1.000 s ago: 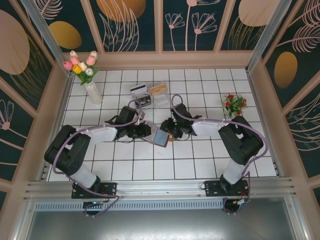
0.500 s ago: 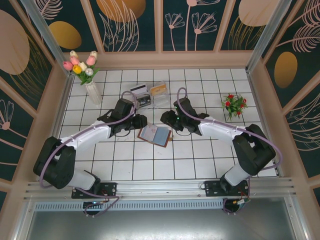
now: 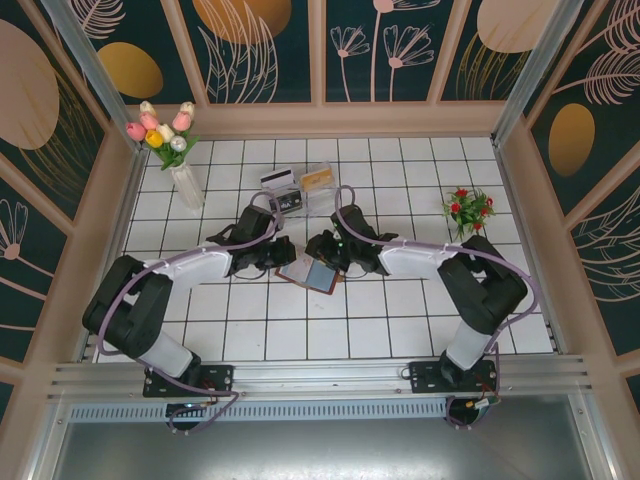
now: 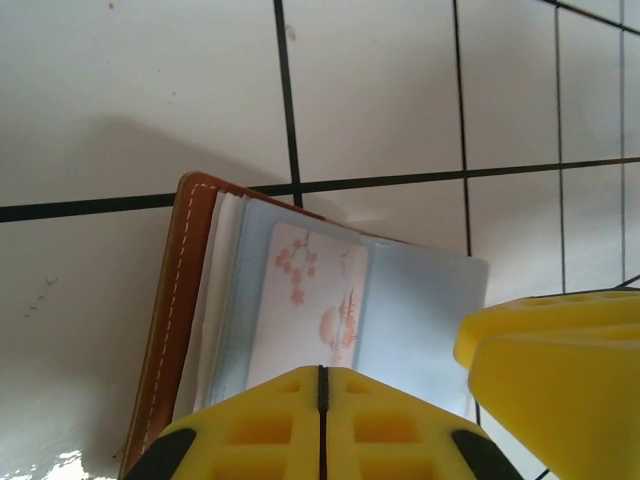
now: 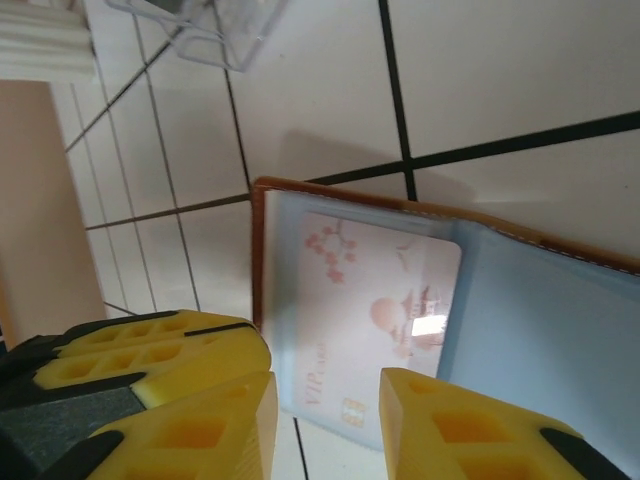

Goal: Take the credit cards out of the card holder

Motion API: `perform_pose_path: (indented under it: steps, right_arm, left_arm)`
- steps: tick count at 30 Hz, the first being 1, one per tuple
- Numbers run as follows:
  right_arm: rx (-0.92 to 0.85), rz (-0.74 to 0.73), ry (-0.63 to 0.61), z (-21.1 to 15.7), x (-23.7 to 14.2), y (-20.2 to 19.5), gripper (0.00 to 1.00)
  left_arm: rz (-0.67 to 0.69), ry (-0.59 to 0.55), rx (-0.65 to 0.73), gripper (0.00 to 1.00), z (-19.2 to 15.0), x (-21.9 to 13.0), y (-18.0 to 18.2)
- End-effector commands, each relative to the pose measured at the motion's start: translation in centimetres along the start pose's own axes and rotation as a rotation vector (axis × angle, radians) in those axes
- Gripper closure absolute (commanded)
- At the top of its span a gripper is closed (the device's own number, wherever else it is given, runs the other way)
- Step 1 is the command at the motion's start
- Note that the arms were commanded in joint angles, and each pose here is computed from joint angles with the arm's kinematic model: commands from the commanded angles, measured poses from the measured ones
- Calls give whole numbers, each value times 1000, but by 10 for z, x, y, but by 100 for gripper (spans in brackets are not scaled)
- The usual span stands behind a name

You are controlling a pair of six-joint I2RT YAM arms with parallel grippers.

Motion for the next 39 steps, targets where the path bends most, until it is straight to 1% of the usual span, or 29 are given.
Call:
perform_pose_path:
  steps: [1, 4, 13, 23, 28, 39]
  right_arm:
    - [32, 23, 18, -1, 8, 5, 67]
    - [40, 7, 27, -3, 12, -1, 68]
    - [52, -23, 48, -7, 20, -13, 71]
    - [58, -27, 72, -10, 27, -18, 73]
    - [39, -21, 102, -13, 32, -18, 76]
    - [32, -35, 113, -14, 36, -23, 79]
  left_arm:
    - [3, -2, 12, 93, 0, 5, 1]
    - [46, 0, 23, 94, 1, 7, 9]
    - [84, 29, 3, 95, -11, 16, 24]
    - [129, 31, -33, 94, -24, 18, 43]
    - [139, 38, -37, 94, -29, 19, 48]
    - [147, 44, -37, 93, -31, 20, 51]
Point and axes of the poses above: each hand's point on the last joint's axis, 136 mm out from that joint toward the fingers, its own x axis out along the fingers, its own y axis along the line the jaws close on, z = x × y, the point moved 1 cm from there along -x, back along the fingers, and after that the axes turned 1 degree about -x, right-handed, at the moved point
